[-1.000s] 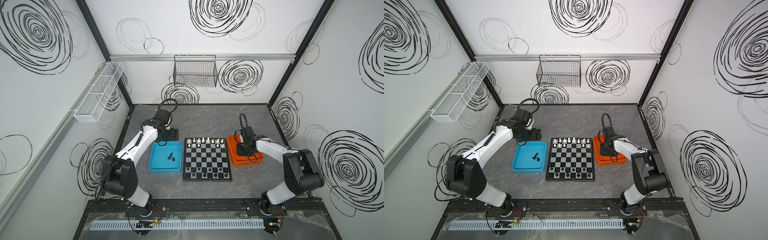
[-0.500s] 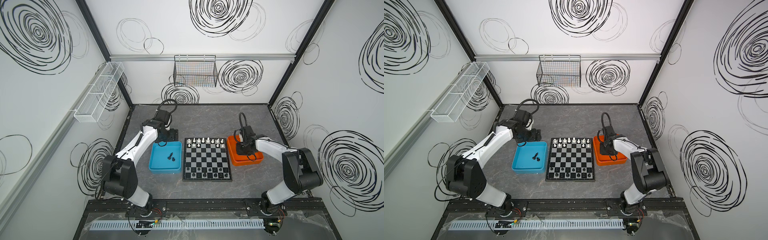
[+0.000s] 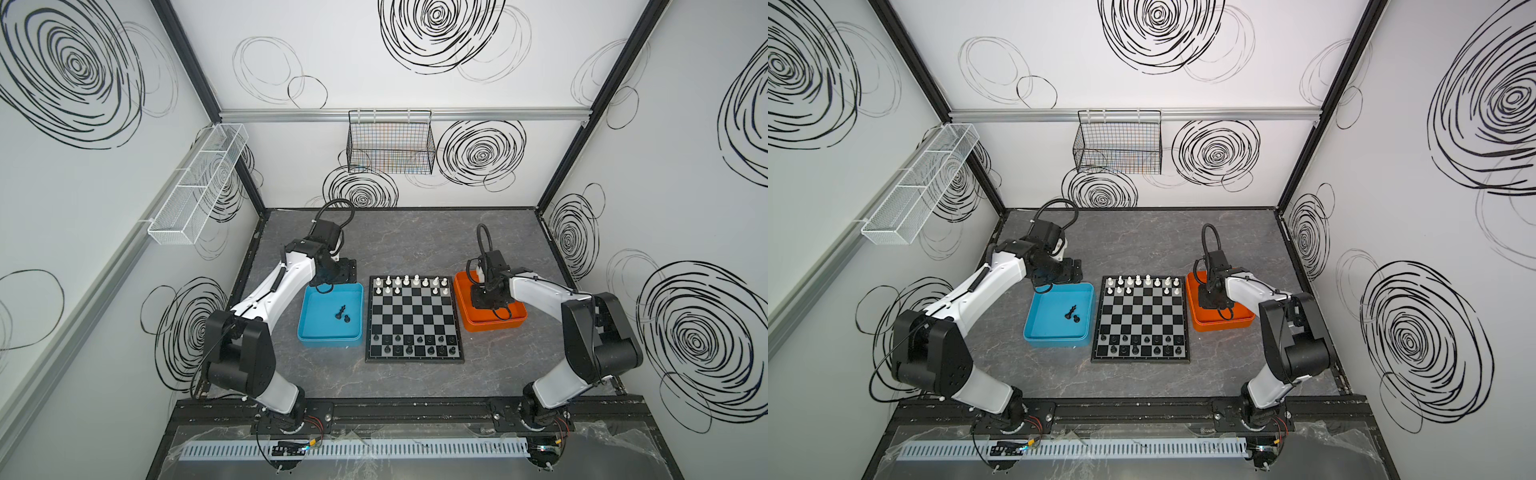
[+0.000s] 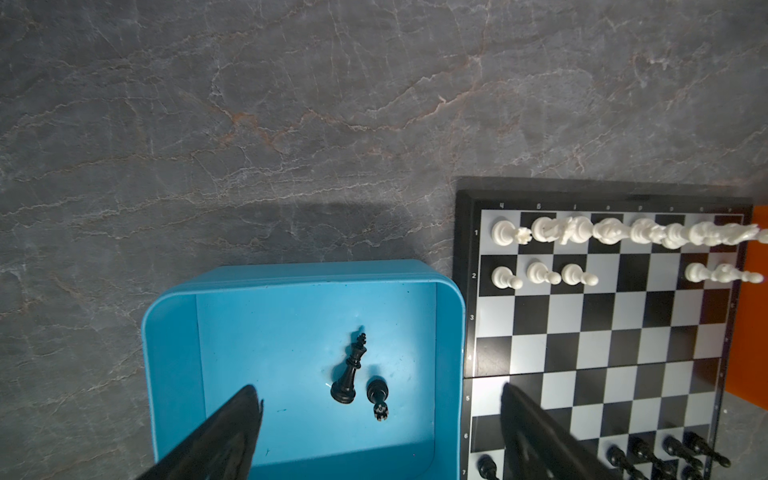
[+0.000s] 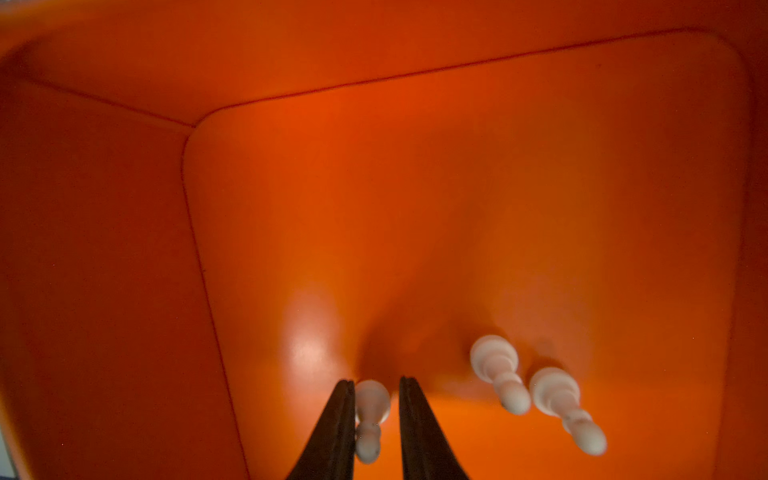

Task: Set up the chess pieces on the board
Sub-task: 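Lower the right gripper onto a white pawn in the orange tray, then close the right gripper on the white pawn and lift it toward the board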

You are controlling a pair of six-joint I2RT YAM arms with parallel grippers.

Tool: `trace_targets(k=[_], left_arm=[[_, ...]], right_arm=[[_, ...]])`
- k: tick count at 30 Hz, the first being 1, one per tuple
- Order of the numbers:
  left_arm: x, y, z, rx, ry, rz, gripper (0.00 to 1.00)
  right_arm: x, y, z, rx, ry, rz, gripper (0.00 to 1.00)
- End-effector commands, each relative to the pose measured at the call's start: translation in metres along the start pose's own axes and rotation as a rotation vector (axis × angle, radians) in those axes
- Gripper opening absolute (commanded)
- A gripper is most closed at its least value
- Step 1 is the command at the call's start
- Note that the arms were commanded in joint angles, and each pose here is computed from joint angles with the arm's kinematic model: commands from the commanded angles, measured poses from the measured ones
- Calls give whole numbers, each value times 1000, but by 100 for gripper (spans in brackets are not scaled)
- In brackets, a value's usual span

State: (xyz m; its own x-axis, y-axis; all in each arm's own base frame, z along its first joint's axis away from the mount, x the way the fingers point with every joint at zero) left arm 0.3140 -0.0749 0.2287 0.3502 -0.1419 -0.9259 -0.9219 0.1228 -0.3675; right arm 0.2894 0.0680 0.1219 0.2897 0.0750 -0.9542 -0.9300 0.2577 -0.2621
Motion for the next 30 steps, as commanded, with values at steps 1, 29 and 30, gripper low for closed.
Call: trace_targets(k=[1,29,30], left_arm=[[-6,2,4,3,-11,-24,93],[-4,7,5,-1,-2,-21,93],[-4,7,5,-2,0,-24,93]], right_arm=[[0,-6,4,-8,-8,-8,23],[-47,-21,12,-32,4,-17,10],[-51,-24,15,-34,-5,-25,10]])
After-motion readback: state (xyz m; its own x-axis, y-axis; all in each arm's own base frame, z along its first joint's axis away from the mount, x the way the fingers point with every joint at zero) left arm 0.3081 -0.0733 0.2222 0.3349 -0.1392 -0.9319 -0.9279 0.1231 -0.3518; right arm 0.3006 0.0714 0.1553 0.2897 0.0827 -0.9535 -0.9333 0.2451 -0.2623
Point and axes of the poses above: each gripper's point midway between its finger pads, its own x axis out along the fingers, its own z axis along the line the jaws close on, y = z × x, the point moved 10 cm from there along -x, back along the fingers, and after that the axes turned 12 degrees about x, right-handed, at the moved point
